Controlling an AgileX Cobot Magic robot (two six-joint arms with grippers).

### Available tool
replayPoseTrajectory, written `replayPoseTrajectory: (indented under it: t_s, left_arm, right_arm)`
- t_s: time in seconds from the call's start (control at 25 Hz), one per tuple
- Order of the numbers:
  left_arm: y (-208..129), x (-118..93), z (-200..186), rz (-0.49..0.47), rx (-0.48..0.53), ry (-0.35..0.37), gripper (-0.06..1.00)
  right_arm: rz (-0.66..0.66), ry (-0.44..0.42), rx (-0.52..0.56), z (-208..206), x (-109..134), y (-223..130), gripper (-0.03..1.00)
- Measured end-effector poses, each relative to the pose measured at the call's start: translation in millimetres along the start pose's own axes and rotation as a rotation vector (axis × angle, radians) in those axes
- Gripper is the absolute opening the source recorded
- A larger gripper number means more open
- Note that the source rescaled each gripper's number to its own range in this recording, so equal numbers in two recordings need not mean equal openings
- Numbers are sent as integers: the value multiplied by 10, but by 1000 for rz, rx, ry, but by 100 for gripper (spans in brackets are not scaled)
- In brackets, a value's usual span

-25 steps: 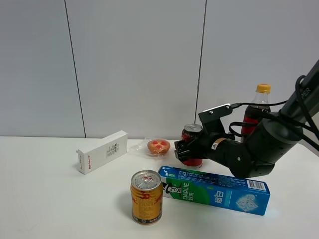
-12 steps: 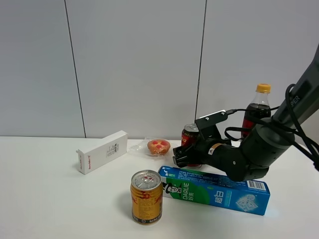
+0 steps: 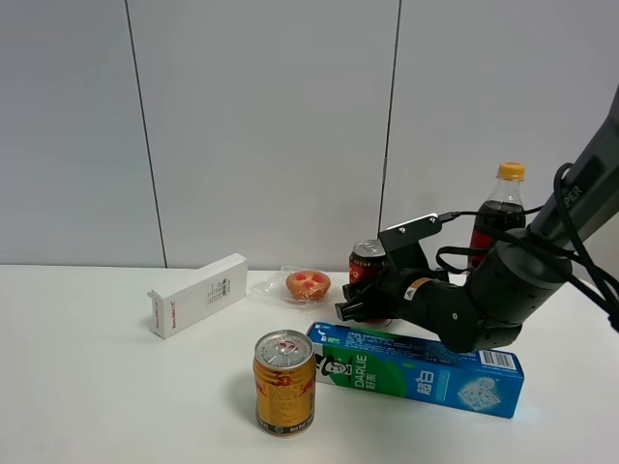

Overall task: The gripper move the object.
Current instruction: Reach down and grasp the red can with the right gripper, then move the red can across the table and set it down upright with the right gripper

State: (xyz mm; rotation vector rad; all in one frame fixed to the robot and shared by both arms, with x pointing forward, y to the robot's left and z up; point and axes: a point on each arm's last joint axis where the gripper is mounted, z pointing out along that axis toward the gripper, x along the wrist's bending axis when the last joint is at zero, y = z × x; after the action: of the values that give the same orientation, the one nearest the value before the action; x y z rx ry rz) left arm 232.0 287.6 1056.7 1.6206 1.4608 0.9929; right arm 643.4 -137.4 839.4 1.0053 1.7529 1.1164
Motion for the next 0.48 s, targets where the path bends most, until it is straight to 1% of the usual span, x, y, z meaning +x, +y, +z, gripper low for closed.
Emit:
replayPoseTrajectory:
  t_s: [0.48]
  left_arm:
    - [0,0,0,0,0,0,100]
  right_arm:
    - [0,1,2,0,0,-2,0]
